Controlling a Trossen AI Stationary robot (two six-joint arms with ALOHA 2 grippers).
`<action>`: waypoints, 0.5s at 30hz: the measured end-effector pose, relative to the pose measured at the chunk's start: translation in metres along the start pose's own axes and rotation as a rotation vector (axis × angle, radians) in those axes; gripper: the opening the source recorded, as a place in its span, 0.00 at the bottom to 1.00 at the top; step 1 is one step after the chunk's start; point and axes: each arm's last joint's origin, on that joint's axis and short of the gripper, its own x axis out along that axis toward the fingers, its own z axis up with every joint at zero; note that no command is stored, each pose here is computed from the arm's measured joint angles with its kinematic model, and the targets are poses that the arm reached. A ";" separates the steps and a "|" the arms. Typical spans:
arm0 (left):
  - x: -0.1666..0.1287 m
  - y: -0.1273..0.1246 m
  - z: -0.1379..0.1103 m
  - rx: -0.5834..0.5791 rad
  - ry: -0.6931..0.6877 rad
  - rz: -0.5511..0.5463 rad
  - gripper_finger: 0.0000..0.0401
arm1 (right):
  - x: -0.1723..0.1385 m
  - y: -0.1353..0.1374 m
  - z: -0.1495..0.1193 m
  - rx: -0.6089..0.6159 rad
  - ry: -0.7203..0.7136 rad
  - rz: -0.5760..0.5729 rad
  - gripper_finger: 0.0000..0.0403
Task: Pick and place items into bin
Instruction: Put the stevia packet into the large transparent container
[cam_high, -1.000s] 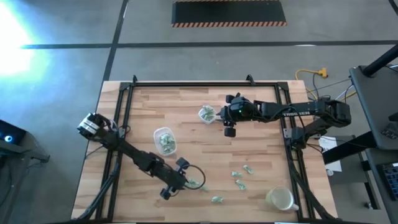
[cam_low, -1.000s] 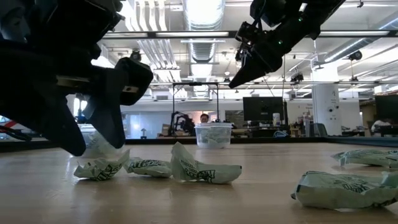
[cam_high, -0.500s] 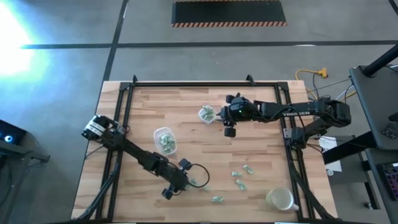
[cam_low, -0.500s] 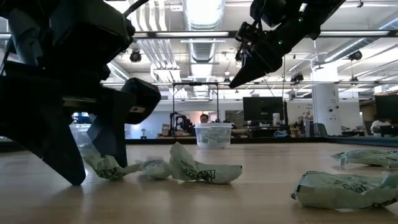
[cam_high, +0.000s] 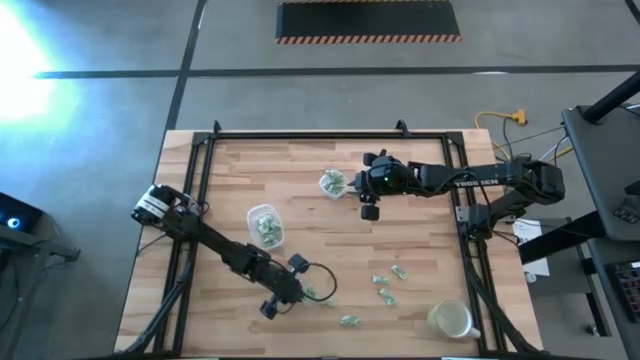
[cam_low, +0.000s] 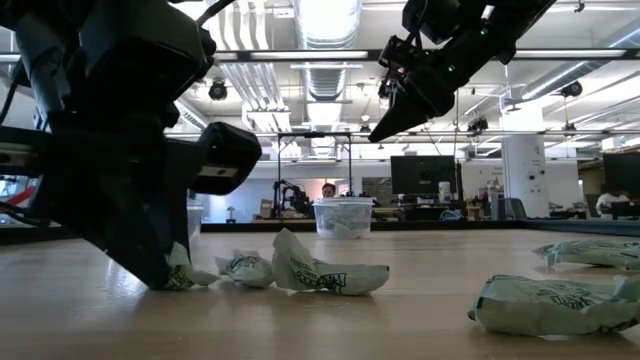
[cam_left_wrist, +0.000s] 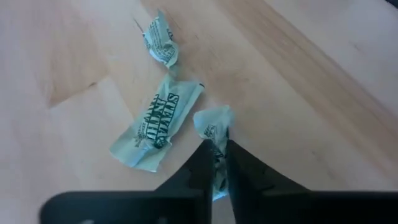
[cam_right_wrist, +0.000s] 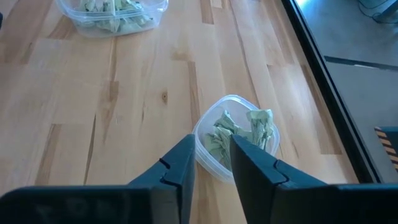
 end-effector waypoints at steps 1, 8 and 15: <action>-0.001 0.000 0.000 0.024 -0.001 0.003 0.02 | 0.000 0.000 0.000 0.000 0.000 0.000 0.22; -0.023 0.007 0.008 0.055 0.014 0.206 0.03 | 0.000 0.000 0.000 0.000 0.000 0.000 0.22; -0.070 0.012 0.015 -0.057 0.044 0.432 0.04 | 0.000 0.000 0.000 0.000 0.000 0.000 0.22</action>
